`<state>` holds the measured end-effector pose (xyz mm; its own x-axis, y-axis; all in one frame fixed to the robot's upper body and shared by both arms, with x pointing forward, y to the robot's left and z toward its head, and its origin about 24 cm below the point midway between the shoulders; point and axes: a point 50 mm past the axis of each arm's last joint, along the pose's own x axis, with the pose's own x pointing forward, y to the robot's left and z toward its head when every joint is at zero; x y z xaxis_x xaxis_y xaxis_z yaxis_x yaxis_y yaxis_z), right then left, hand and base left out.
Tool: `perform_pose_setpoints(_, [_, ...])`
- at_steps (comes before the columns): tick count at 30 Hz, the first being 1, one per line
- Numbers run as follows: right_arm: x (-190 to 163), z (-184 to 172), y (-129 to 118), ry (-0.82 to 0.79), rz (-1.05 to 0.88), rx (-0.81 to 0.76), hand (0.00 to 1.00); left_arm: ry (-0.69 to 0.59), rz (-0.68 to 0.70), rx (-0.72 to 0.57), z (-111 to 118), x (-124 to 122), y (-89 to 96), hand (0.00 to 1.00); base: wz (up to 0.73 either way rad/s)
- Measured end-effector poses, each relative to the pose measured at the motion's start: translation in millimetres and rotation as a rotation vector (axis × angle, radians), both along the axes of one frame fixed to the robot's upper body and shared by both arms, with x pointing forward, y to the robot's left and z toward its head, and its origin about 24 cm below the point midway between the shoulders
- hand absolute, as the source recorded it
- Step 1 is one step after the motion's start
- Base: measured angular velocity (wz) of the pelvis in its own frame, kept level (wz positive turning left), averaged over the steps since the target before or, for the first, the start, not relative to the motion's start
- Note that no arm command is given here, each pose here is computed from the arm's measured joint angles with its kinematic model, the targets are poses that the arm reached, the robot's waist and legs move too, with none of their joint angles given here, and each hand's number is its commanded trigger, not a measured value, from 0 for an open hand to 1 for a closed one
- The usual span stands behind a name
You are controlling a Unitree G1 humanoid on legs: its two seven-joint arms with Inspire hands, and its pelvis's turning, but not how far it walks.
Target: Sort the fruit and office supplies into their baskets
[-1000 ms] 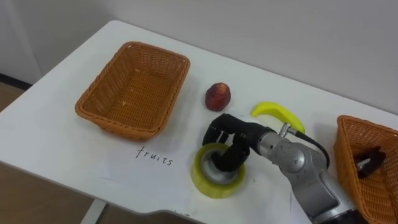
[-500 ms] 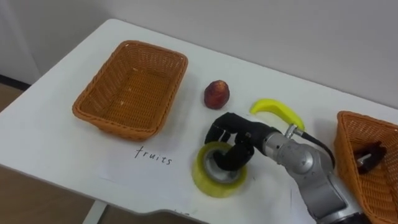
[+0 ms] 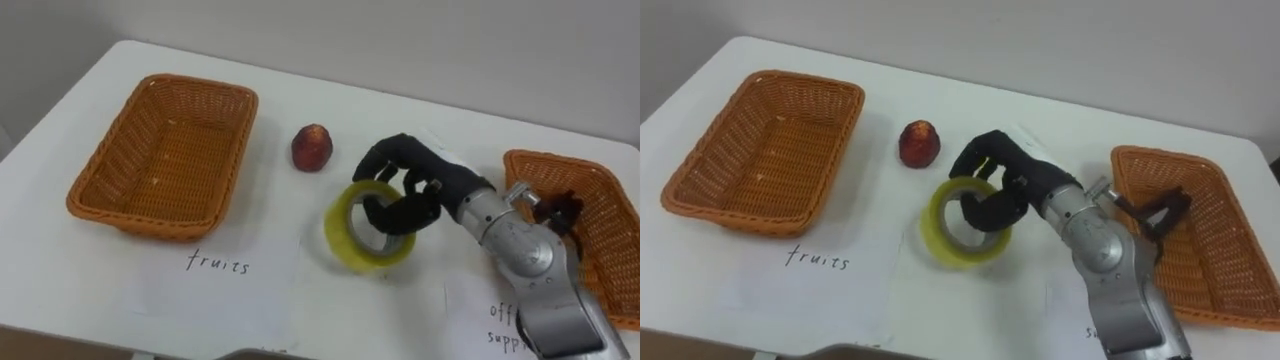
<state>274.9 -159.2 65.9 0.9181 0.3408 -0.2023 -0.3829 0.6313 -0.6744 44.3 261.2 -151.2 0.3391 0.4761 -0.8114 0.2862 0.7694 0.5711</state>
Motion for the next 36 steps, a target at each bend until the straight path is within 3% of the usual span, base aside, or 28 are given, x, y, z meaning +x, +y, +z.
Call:
perform_pose_setpoints(15, [4, 19, -41, -0.115, -0.196, 0.032, 1.0, 0.028, 0.027, -0.026, -4, -6, -9.8, 0.0, -0.02])
perform_pose_setpoints(20, [4, 26, -54, -0.166, -0.267, 0.114, 1.0, 0.013, 0.044, -0.033, -4, -6, -7.7, 0.0, -0.06])
perform_pose_setpoints(30, [1, 33, -92, -0.252, -0.461, 0.11, 1.0, 0.004, 0.057, -0.028, -2, -8, -3.3, 0.0, -0.04])
perform_pose_setpoints(36, [0, 39, -101, -0.288, -0.495, 0.098, 1.0, 0.005, 0.079, -0.033, -1, -11, 0.6, 0.0, -0.07])
